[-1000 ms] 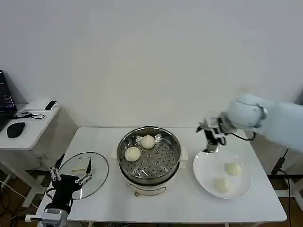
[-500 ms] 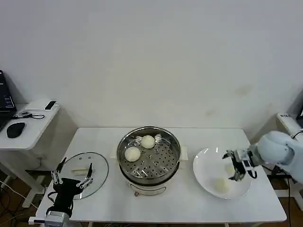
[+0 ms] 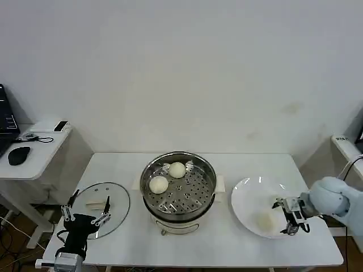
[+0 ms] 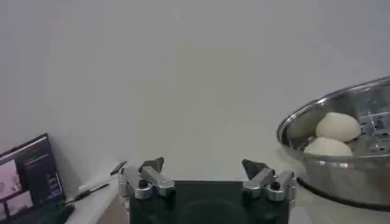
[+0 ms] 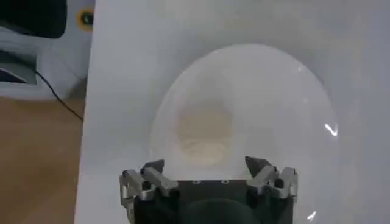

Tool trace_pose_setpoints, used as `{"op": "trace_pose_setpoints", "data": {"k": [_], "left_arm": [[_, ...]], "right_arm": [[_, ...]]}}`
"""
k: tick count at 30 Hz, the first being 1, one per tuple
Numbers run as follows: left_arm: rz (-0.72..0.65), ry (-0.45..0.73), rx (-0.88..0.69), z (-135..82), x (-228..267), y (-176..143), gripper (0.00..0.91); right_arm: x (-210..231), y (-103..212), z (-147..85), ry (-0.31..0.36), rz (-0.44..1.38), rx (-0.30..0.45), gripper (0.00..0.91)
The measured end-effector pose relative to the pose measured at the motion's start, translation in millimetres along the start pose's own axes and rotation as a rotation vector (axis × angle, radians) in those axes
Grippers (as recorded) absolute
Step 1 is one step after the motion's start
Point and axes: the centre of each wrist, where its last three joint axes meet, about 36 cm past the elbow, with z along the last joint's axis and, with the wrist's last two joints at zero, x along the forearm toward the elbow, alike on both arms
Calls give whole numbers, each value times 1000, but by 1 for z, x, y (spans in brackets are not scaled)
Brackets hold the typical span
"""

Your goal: Take steamed baozi put them in steamer then cover it.

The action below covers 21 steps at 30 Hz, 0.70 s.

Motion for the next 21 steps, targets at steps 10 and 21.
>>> {"op": "trace_pose_setpoints", "data": {"k": [10,21], "left_arm": [[-10,9,-3,3,-1,2,907],[-12,14,-2,6,-1,2,907]], "right_arm": [[-31,-8,-6,3,-17,3,846],[-51,-15,-13,9,-18,-28,715]]}}
